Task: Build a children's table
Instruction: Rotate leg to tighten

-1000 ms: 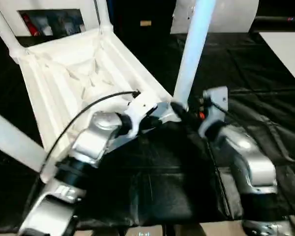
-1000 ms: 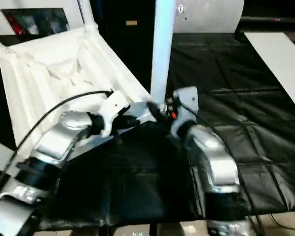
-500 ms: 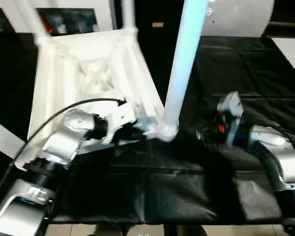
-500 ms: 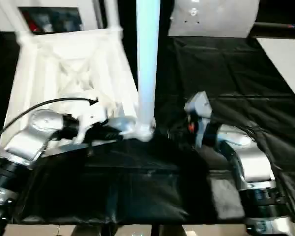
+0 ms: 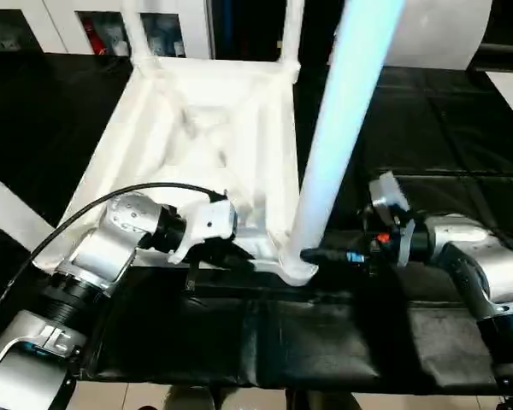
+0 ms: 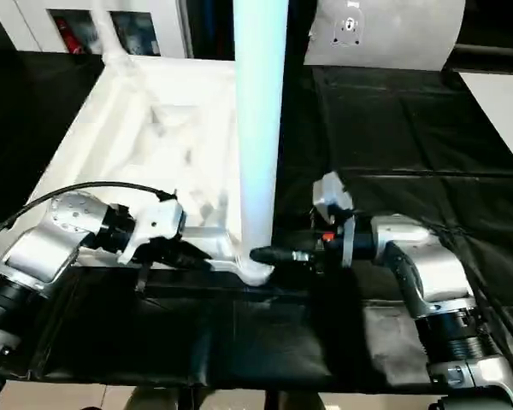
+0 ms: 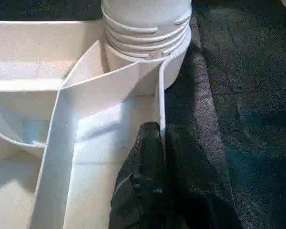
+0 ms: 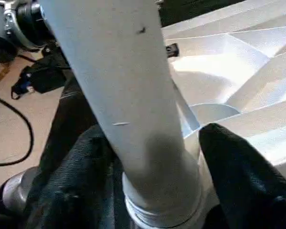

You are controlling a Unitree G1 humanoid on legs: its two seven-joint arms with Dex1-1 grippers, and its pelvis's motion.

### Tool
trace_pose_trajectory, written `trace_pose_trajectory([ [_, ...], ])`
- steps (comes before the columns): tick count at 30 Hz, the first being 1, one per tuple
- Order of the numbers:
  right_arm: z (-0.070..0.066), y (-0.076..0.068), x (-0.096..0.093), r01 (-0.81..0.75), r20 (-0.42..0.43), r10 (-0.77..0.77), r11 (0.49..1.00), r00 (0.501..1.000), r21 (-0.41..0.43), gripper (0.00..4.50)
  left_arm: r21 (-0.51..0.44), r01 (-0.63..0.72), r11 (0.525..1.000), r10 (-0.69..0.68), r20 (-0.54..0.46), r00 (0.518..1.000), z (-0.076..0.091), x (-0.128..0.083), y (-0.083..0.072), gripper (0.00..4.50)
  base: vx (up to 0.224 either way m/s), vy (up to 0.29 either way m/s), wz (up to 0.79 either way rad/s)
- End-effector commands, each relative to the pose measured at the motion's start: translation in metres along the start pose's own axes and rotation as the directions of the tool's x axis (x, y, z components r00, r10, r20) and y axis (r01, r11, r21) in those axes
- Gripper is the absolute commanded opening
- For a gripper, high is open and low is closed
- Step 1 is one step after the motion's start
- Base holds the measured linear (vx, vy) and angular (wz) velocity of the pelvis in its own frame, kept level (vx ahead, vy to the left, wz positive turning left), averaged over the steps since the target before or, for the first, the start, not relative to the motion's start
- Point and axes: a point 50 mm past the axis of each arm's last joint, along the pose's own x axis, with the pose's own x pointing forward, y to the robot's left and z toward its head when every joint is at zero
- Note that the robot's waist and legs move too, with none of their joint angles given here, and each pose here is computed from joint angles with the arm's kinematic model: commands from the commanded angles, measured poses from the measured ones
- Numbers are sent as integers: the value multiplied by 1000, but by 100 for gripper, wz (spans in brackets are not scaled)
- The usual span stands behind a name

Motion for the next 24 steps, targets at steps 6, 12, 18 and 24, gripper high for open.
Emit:
trace_pose_trajectory([
  [6, -2, -2, 0, -25, -21, 25, 1000, 999, 8, 230, 55, 79, 995, -79, 3, 997, 7, 5, -4, 0, 0, 0, 0],
  [12, -3, 0, 2, -42, -20, 43, 999, 999, 20, 204, 50, 74, 996, -74, 2, 997, 6, 4, -3, 0, 0, 0, 0],
  [18, -3, 4, 17, 58, 41, -59, 998, 997, 40, 199, -54, -51, 997, 55, 73, 996, 14, 12, 5, 0, 0, 0, 0],
  [24, -1, -9, 56, 468, 76, -479, 875, 875, 124, 196, -209, -293, 933, 324, 135, 936, 37, 39, 25, 0, 0, 0, 0],
])
